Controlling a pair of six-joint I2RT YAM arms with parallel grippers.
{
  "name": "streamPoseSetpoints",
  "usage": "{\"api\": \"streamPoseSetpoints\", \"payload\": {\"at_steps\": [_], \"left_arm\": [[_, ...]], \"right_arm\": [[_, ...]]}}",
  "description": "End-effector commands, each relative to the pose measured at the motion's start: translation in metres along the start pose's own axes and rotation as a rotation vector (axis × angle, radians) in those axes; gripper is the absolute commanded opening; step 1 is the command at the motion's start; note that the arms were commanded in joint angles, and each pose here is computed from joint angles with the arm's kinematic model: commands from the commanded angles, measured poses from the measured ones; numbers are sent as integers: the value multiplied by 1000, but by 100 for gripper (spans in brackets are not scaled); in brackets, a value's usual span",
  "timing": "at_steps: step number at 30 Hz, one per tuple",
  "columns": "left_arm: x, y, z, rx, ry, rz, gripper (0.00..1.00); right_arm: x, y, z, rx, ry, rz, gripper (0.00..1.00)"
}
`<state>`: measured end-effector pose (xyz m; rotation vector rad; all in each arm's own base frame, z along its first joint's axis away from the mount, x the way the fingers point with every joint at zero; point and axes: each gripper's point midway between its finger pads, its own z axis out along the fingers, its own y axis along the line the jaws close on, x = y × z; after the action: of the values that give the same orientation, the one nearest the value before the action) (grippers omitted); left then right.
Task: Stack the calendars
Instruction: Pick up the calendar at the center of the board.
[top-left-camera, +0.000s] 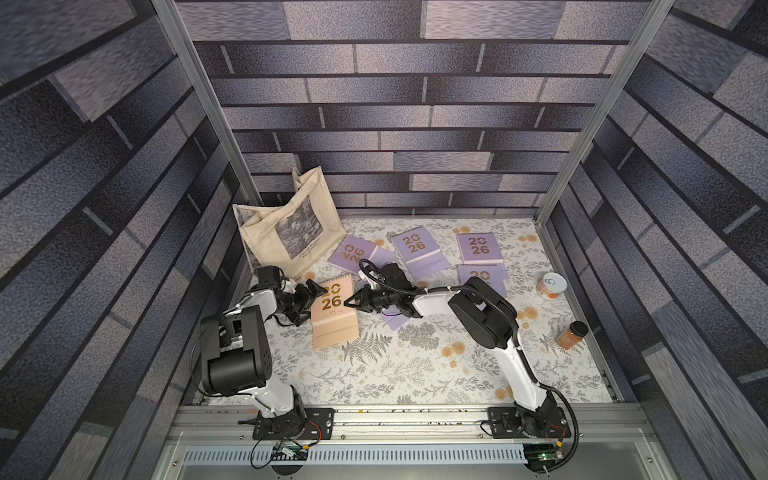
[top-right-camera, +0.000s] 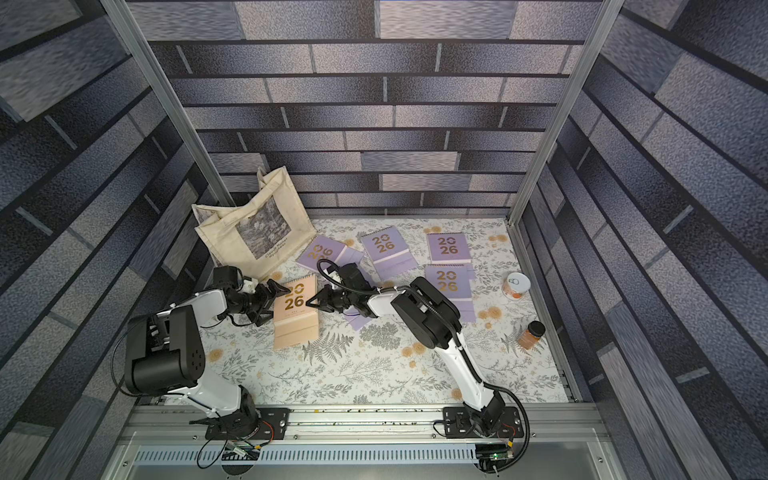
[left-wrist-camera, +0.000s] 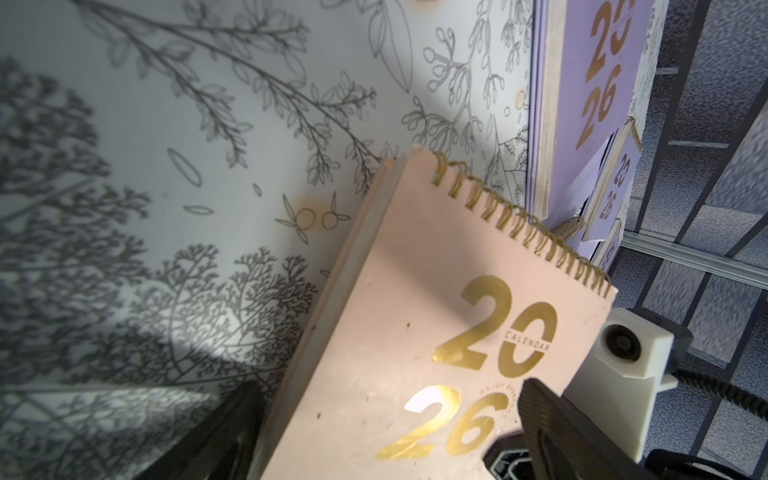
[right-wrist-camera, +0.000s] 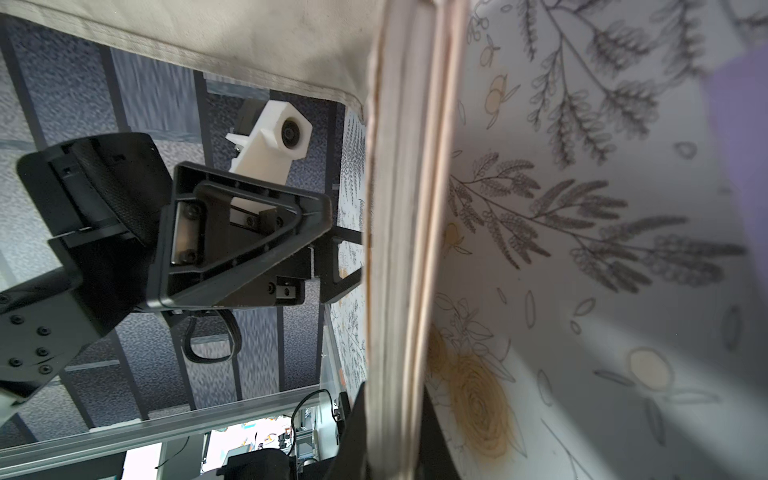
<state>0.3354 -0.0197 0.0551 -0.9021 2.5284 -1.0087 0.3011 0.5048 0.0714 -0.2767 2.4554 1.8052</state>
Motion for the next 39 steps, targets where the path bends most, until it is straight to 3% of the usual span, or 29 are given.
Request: {"api": "streamPoseSetpoints", "payload": {"at_steps": [1, 6, 14, 20, 27, 39], "left_arm": [[2, -7, -14, -8, -50, 16, 100], [-14, -57, -60, 104, -251, 168, 100], [-13, -88, -93, 148, -367, 317, 100], [0, -158, -110, 467, -366, 451, 100], [31, -223, -119, 649, -286, 602, 100], [83, -258, -138, 819, -115, 755, 100]], "right_arm": [[-11, 30, -14, -114, -28, -60, 0], [-25, 64, -64, -159, -68, -117, 0], [-17, 141, -140, -242, -67, -238, 0], [0, 172, -191, -242, -79, -332, 0], [12, 172, -215, -177, -91, -384, 0], [8, 174, -253, -178, -119, -388, 0]]}}
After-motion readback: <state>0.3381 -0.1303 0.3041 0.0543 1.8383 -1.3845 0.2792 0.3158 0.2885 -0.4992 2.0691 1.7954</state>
